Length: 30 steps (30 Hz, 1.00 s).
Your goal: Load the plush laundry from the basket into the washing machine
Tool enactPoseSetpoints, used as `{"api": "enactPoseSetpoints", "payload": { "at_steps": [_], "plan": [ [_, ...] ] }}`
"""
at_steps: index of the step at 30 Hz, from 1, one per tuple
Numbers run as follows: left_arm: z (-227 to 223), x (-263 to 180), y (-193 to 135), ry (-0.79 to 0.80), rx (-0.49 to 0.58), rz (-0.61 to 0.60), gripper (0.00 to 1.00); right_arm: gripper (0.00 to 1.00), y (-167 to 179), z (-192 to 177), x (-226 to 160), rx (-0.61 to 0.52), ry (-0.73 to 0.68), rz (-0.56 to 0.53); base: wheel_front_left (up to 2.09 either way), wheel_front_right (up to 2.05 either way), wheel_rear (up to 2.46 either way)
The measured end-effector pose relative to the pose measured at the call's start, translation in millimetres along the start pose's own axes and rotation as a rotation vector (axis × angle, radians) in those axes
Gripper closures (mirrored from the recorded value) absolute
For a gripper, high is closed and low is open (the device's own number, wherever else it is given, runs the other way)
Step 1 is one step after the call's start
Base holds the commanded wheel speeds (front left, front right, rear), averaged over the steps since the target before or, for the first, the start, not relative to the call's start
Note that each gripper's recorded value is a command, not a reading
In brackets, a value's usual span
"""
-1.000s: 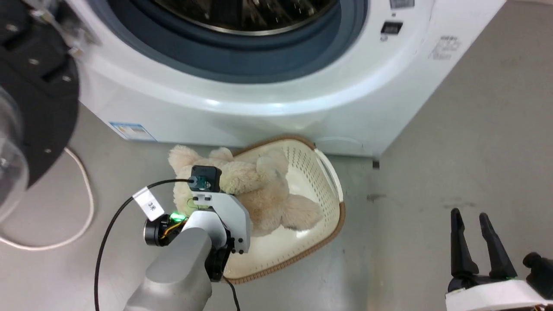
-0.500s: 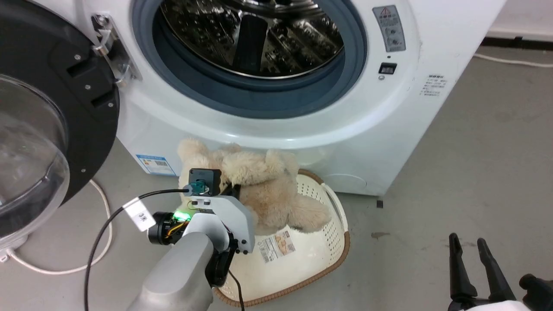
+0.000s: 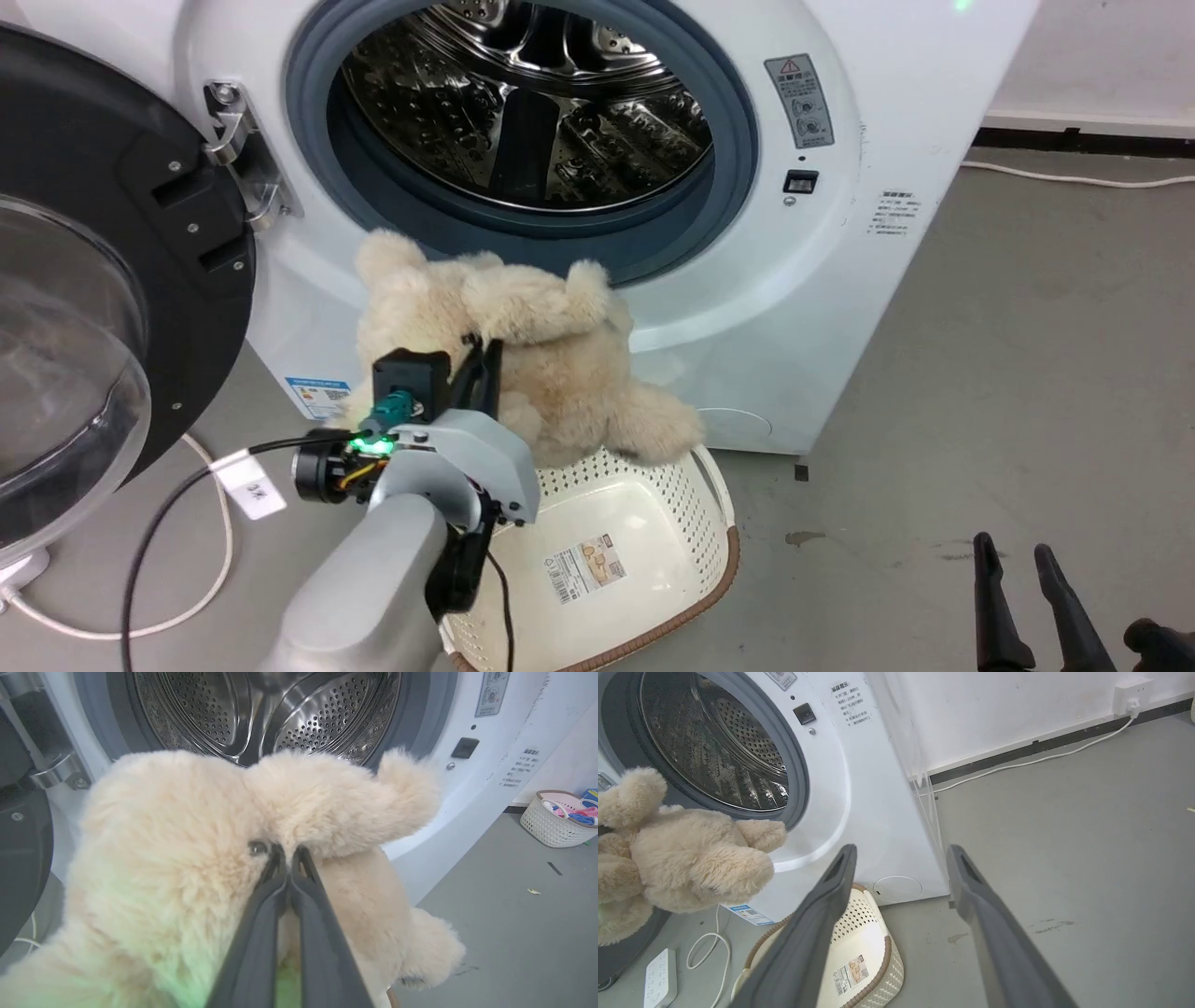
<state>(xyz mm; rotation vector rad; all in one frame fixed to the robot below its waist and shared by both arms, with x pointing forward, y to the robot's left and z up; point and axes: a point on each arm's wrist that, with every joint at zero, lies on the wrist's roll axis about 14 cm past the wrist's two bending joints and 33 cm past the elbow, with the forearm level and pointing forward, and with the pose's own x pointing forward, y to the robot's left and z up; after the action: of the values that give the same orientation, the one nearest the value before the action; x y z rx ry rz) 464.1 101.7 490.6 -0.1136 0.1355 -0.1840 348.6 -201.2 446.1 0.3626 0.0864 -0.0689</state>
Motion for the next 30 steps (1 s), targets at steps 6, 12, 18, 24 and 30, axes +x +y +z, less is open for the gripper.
{"api": "enactPoseSetpoints", "payload": {
  "at_steps": [6, 12, 18, 24, 30],
  "plan": [
    [17, 6, 6, -0.059, 0.011, 0.018, 1.0, 0.0, -5, 0, -2, -0.001, 0.001, -0.015, 0.0, 0.0, 0.0],
    [39, 24, 5, -0.116, 0.009, 0.013, 1.0, 0.0, -12, -4, -2, -0.004, 0.015, -0.039, 0.0, 0.0, 0.0],
    [55, 48, 7, -0.157, 0.008, 0.013, 1.0, 0.0, -19, -9, 2, -0.007, 0.032, -0.061, 0.0, 0.0, 0.0],
    [66, 77, 12, -0.197, 0.003, 0.026, 1.0, 0.0, -26, -11, 13, -0.013, 0.033, -0.083, 0.0, 0.0, 0.0],
    [62, 108, 14, -0.203, -0.008, 0.033, 1.0, 0.0, -34, -16, 23, -0.022, 0.047, -0.109, 0.0, 0.0, 0.0]
  ]
}}
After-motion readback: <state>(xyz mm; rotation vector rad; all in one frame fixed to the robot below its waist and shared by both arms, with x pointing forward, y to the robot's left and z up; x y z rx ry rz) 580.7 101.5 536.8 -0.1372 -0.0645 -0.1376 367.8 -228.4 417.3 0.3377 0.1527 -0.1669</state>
